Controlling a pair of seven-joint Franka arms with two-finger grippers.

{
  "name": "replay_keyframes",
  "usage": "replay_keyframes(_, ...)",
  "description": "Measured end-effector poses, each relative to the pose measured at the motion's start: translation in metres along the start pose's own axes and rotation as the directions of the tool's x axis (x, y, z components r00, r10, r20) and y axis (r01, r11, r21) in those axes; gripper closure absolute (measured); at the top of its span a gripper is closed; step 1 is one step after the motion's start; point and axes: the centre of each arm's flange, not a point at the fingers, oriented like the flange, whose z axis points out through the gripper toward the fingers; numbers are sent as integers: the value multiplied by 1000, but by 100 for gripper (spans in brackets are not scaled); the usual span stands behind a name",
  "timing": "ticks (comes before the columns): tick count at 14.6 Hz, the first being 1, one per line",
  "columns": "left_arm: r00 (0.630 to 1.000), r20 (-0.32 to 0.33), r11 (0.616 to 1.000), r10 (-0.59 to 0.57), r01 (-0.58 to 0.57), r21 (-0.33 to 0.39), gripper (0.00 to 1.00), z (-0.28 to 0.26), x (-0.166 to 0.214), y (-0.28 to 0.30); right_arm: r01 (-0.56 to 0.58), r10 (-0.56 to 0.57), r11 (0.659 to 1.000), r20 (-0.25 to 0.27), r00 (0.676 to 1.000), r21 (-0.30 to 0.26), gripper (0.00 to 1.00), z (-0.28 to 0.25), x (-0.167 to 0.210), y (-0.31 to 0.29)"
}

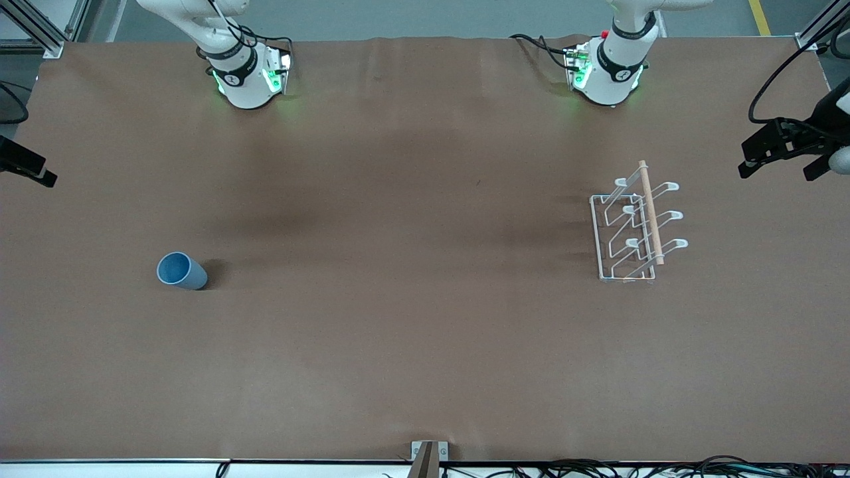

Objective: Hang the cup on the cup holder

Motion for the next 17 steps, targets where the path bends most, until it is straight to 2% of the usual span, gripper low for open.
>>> replay_keyframes(4,1000,29,1000,1,-1,-1,0,0,-4,0,0,0,1000,0,1000,0,0,0,0,0)
replay_keyframes(14,999,43,1000,-2,2,-1,0,1,-5,-2,9,-9,1000,12,1000,-1,0,8,5,2)
replay_keyframes(17,999,44,1000,-4,4,0,0,1,-5,-3,13,-13,1000,0,1000,-3,0,11,10,1)
